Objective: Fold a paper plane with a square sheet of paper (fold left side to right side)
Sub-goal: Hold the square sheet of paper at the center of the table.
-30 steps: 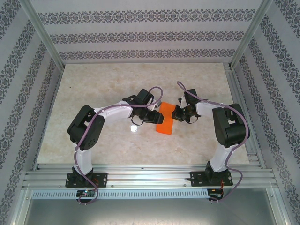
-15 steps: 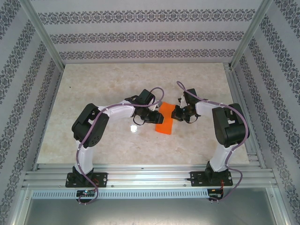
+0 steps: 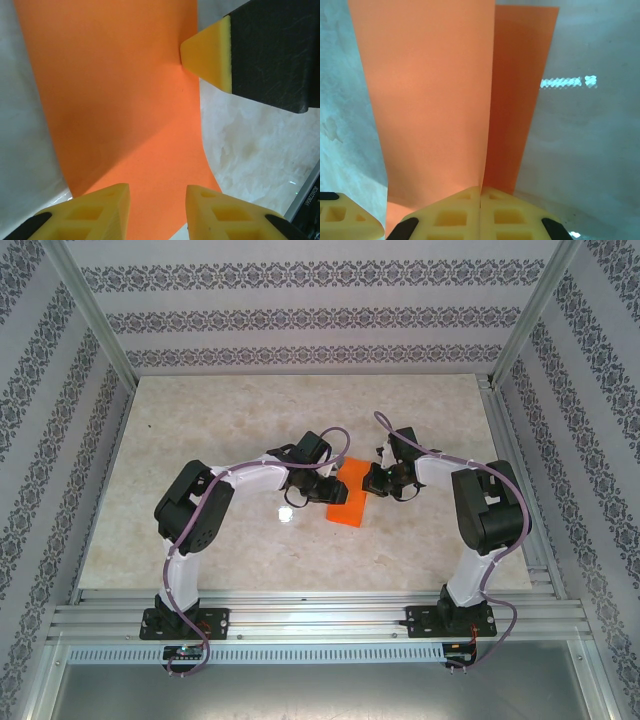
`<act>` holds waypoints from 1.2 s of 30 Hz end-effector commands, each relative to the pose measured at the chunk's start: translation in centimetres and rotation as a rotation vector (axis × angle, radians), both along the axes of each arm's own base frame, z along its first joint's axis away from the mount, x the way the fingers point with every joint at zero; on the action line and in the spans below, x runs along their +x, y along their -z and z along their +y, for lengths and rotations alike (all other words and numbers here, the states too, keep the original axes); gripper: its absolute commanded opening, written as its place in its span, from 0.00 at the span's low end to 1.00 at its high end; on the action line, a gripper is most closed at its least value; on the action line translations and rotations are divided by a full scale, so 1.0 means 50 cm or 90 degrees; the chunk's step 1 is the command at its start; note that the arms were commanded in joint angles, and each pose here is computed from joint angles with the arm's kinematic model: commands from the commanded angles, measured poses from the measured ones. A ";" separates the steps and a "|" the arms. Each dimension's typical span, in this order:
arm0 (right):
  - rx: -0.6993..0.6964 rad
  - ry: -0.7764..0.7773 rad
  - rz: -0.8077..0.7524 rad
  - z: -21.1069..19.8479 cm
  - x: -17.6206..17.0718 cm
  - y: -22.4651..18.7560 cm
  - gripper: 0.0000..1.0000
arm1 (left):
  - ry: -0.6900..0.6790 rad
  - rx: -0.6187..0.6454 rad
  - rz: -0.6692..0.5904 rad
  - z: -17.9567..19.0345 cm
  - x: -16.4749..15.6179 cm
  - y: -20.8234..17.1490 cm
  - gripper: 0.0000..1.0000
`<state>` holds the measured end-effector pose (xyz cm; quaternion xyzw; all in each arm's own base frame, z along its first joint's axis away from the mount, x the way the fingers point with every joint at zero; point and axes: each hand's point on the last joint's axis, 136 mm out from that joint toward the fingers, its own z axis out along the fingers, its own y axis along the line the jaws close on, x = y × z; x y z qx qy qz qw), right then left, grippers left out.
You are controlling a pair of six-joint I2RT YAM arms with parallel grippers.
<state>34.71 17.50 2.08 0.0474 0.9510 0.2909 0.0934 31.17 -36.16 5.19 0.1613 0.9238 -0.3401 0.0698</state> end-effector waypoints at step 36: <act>-0.061 0.007 0.065 -0.014 -0.036 0.064 0.01 | 0.020 0.031 0.046 0.009 -0.025 0.072 0.28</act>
